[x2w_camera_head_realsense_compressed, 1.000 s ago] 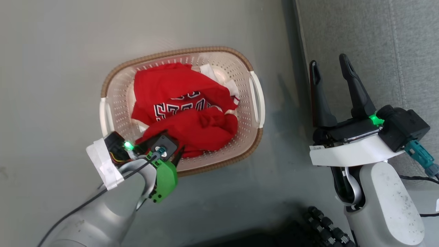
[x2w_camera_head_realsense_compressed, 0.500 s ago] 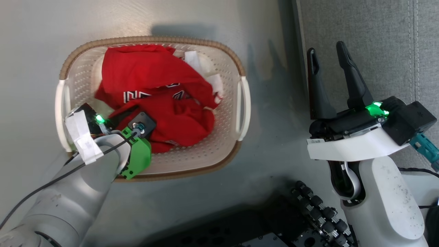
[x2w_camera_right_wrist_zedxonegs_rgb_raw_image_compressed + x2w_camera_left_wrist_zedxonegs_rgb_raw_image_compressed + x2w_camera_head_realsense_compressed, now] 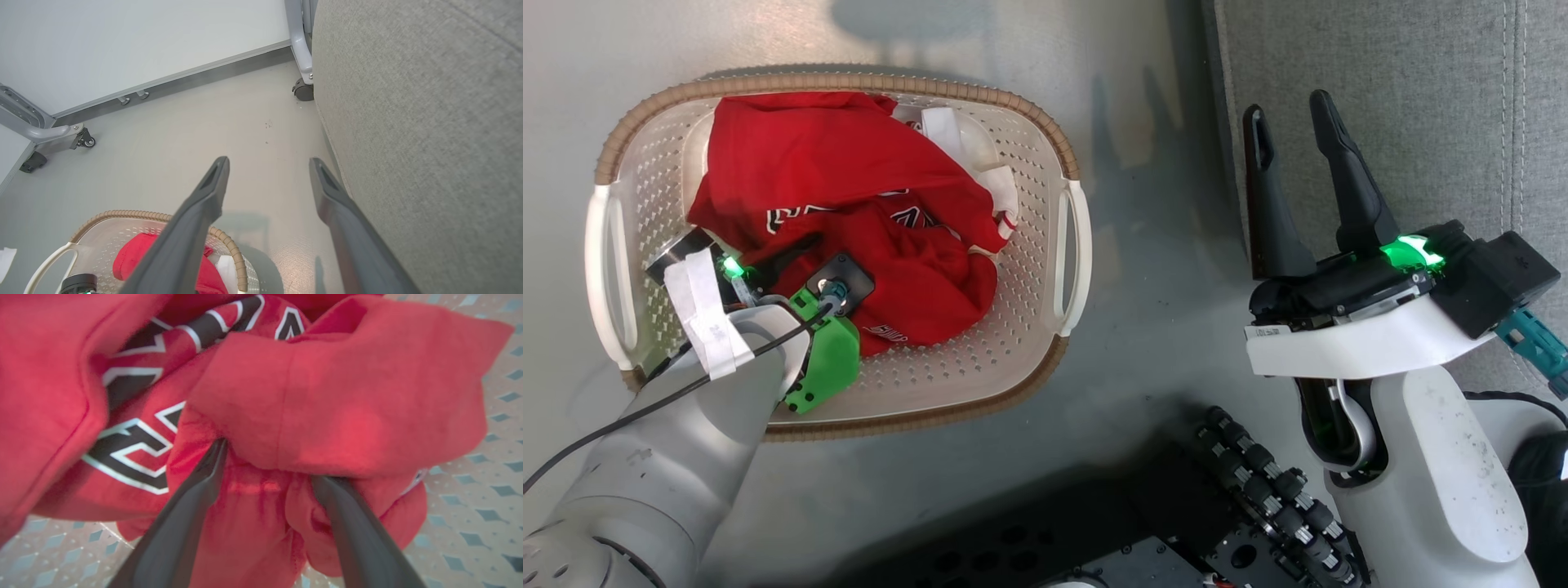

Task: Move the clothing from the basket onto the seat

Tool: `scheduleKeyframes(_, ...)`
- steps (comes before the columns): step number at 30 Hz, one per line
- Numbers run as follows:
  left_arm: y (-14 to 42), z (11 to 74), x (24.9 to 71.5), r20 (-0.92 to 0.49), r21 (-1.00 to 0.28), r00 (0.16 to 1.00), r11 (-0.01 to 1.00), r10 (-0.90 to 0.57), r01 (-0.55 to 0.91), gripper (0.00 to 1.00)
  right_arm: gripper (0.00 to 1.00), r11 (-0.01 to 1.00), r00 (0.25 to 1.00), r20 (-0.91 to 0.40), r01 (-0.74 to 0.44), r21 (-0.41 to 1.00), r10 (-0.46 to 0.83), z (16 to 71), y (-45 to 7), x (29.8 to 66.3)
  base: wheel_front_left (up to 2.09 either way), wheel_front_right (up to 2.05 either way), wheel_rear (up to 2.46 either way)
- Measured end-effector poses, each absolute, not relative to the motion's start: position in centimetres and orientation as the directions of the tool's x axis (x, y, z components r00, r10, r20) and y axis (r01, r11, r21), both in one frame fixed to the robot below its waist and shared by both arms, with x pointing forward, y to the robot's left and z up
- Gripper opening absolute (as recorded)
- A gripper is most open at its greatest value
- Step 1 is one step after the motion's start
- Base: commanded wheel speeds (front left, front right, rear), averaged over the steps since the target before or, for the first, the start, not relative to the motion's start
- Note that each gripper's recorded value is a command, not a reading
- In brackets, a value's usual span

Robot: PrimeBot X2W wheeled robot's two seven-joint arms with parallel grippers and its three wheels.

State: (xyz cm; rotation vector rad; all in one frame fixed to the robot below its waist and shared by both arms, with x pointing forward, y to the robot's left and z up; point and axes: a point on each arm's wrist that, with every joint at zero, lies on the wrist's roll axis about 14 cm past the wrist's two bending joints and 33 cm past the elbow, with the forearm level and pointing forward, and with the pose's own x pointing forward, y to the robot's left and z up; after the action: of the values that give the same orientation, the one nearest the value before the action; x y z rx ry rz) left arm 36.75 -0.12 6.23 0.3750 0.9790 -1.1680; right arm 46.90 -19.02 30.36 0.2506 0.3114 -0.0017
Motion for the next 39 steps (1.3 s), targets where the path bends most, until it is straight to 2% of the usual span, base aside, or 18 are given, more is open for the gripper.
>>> scheduleKeyframes(1, -0.2, 6.1, 36.6, -0.802, -0.231, 0.053, 0.393, -0.594, 0.890, 0.95, 1.00, 0.969, 0.952, -0.305, 0.042, 0.242, 0.035, 30.3, -19.1, 46.9, 0.00, 0.00, 0.00)
scheduleKeyframes(2, -0.3, 6.1, 36.5, -0.801, -0.238, 0.049, 0.393, -0.596, 0.888, 0.51, 1.00, 0.969, 0.951, -0.307, 0.044, 0.243, 0.034, 30.2, -19.1, 46.8, 0.00, 0.00, 0.00)
scheduleKeyframes(3, -0.4, 6.1, 36.4, -0.800, -0.242, 0.048, 0.395, -0.598, 0.886, 0.12, 1.00, 0.969, 0.951, -0.308, 0.047, 0.244, 0.031, 30.2, -19.2, 46.8, 0.00, 0.00, 0.00)
scheduleKeyframes(4, -0.6, 6.1, 36.4, -0.798, -0.247, 0.047, 0.398, -0.601, 0.883, 0.00, 1.00, 0.969, 0.951, -0.308, 0.049, 0.243, 0.030, 30.2, -19.3, 46.8, 0.00, 0.00, 0.00)
scheduleKeyframes(15, -1.5, 7.4, 37.2, -0.771, -0.262, 0.081, 0.431, -0.632, 0.864, 0.00, 1.00, 0.969, 0.957, -0.288, 0.056, 0.239, 0.016, 30.9, -19.7, 47.2, 0.00, 0.00, 0.00)
scheduleKeyframes(27, -4.1, 13.8, 39.3, -0.632, -0.289, 0.197, 0.463, -0.750, 0.838, 0.00, 1.00, 0.977, 0.973, -0.231, 0.023, 0.214, 0.028, 33.5, -19.4, 47.8, 0.00, 0.00, 0.00)
scheduleKeyframes(33, -4.2, 18.1, 40.6, -0.560, -0.294, 0.298, 0.522, -0.773, 0.801, 0.00, 1.00, 0.982, 0.977, -0.209, -0.002, 0.191, 0.042, 35.1, -18.9, 47.4, 0.00, 0.00, 0.00)
scheduleKeyframes(39, -3.7, 23.3, 42.4, -0.475, -0.295, 0.448, 0.616, -0.758, 0.730, 0.00, 1.00, 0.986, 0.982, -0.181, -0.029, 0.167, 0.059, 37.1, -18.2, 46.8, 0.00, 0.00, 0.00)
